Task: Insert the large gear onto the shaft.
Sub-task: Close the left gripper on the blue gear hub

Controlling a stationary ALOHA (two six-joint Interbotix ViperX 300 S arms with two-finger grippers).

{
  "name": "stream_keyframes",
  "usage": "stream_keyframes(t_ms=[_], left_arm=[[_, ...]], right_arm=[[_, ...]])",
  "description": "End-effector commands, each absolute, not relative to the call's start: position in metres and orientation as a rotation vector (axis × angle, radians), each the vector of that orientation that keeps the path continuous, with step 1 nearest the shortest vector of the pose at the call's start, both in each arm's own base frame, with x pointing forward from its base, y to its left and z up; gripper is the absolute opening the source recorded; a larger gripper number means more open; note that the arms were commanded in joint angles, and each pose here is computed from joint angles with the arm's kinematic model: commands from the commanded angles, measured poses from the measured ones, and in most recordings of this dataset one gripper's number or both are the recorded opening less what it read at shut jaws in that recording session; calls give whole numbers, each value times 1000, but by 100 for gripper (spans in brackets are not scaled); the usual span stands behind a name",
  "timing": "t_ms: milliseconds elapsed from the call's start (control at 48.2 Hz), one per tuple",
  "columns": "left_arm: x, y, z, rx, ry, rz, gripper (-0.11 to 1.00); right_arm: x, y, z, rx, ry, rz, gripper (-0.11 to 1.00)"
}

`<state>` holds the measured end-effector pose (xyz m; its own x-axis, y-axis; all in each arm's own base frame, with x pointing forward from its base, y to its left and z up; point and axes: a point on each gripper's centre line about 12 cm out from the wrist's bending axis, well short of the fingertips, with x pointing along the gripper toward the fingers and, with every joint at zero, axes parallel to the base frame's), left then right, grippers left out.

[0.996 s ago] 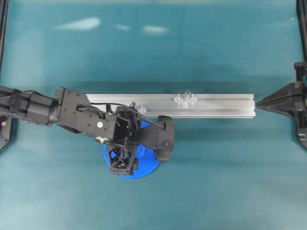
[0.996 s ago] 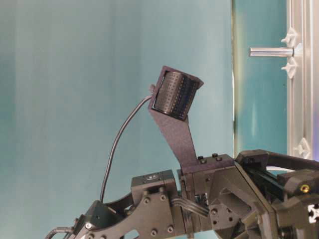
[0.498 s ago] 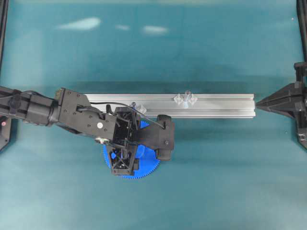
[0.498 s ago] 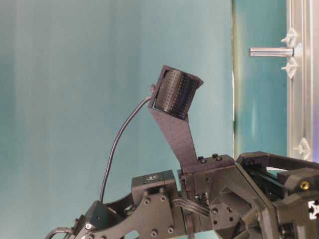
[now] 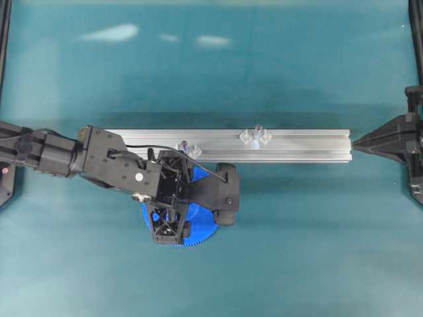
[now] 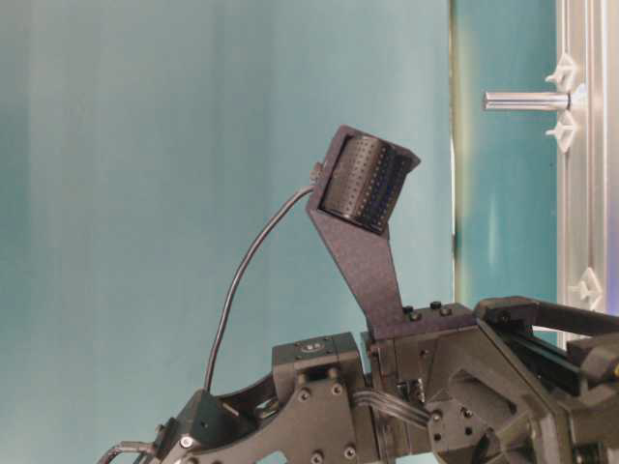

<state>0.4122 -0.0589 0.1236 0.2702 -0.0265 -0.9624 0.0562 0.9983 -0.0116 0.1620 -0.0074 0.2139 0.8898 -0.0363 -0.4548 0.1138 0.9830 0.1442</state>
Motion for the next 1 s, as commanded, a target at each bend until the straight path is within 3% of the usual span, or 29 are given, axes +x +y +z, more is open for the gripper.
stream_keyframes(t_ms=[0, 976], left_arm=[[414, -61, 133, 27, 1270, -61, 95], [414, -59, 118, 28, 1303, -53, 95]], right_arm=[[164, -8, 217, 183, 459, -84, 3], [163, -8, 216, 183, 459, -84, 3]])
